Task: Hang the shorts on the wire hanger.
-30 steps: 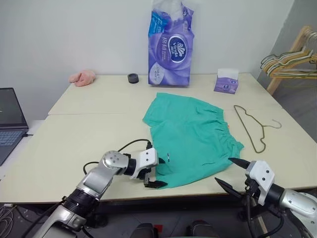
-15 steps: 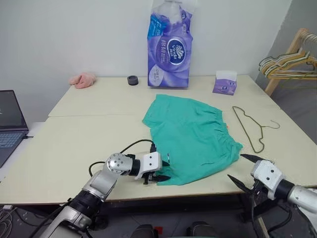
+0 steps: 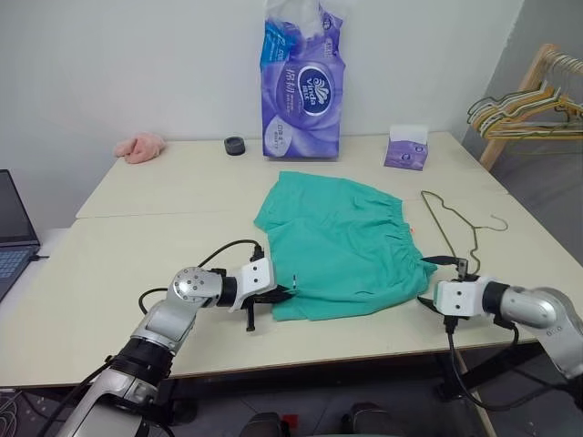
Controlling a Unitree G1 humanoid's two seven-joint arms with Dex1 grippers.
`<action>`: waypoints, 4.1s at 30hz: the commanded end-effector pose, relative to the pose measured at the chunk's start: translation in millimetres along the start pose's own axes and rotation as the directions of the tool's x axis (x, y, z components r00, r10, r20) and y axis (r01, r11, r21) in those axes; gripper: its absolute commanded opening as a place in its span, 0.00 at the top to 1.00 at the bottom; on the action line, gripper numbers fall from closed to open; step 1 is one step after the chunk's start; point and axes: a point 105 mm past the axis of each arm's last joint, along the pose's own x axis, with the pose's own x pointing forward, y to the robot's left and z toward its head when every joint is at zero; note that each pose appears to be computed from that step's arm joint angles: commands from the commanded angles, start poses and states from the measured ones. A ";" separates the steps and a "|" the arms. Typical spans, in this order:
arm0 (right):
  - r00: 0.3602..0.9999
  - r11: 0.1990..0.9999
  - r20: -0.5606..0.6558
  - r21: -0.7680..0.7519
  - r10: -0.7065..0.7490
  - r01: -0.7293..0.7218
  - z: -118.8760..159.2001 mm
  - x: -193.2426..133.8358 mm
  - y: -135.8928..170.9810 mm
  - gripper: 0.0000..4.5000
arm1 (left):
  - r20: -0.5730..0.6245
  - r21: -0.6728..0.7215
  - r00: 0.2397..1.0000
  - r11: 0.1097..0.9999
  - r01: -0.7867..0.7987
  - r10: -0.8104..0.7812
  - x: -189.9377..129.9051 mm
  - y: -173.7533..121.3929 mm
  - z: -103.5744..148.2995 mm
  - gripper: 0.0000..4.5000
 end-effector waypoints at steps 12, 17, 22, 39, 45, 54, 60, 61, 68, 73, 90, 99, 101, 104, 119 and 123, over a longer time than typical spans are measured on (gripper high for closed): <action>0.996 0.992 0.027 -0.095 0.087 -0.084 7.6 13.5 -6.5 0.68 | 0.009 0.014 1.000 1.000 0.020 -0.020 -16.0 4.0 5.7 1.00; 0.986 0.989 0.079 -0.045 0.145 -0.142 22.4 5.5 -1.3 0.99 | -0.049 -0.043 0.956 0.956 0.289 -0.291 -37.0 -34.5 -2.8 1.00; 0.960 0.970 0.137 0.001 0.242 -0.245 39.4 -10.4 15.7 0.99 | -0.074 -0.130 0.895 0.894 0.429 -0.440 -57.8 -59.2 -6.1 1.00; 0.870 0.877 0.196 0.080 0.451 -0.473 69.5 -49.2 53.5 0.99 | -0.018 -0.272 0.776 0.750 0.603 -0.631 -76.8 -119.9 9.5 1.00; 0.869 0.875 0.160 0.055 0.467 -0.481 65.6 -54.1 49.2 0.63 | -0.007 -0.298 0.821 0.784 0.544 -0.572 -69.1 -113.1 7.6 0.79; 0.930 0.872 0.249 0.348 0.269 -0.345 70.6 -82.5 7.0 0.00 | 0.162 -0.360 0.910 0.836 0.415 -0.382 -50.3 -85.0 36.6 0.18; 0.977 0.715 0.159 0.699 -0.143 -0.010 42.0 -98.1 -48.1 0.00 | 0.272 -0.359 0.958 0.913 0.193 -0.096 -31.2 -42.6 65.6 0.02; 0.970 0.647 0.077 0.757 -0.232 0.095 25.5 -98.2 -57.3 0.00 | 0.274 -0.328 0.962 0.938 0.112 -0.019 -26.2 -29.3 72.9 0.02; 0.837 0.276 -0.418 0.808 -0.354 0.520 -62.6 -82.0 -72.9 0.00 | 0.276 -0.216 0.944 0.969 -0.123 0.181 -11.1 18.1 105.7 0.02; 0.832 0.149 -0.528 0.821 -0.170 0.552 -103.7 -56.4 -50.6 0.00 | 0.260 -0.126 0.957 0.987 -0.101 0.131 -8.8 20.5 110.3 0.02; 0.834 -0.016 -0.539 0.839 0.122 0.544 -131.4 -24.2 -3.1 0.34 | 0.365 -0.028 0.928 0.997 -0.068 0.074 -4.1 17.3 138.5 0.00; 0.788 0.045 -0.604 0.796 0.120 0.603 -133.0 -23.1 8.8 0.99 | 0.390 -0.043 0.914 0.994 -0.103 0.112 -2.7 25.6 141.9 0.00; 0.776 0.011 -0.623 0.780 0.097 0.625 -133.6 -23.0 4.8 1.00 | 0.404 -0.057 0.907 0.992 -0.110 0.124 -3.3 29.0 144.0 0.00; 0.762 -0.015 -0.646 0.762 0.054 0.647 -133.5 -25.4 -5.2 1.00 | 0.421 -0.076 0.895 0.989 -0.127 0.147 -5.1 34.9 145.9 0.00; 0.849 0.739 -0.360 0.429 -0.387 0.519 -18.2 -39.3 -88.7 1.00 | 0.398 -0.320 0.814 0.895 -0.310 0.423 -56.8 129.6 137.6 0.00; 0.867 0.838 -0.222 0.235 -0.446 0.492 19.8 -32.7 -94.4 1.00 | 0.363 -0.328 0.861 0.914 -0.240 0.357 -71.2 138.9 128.1 0.00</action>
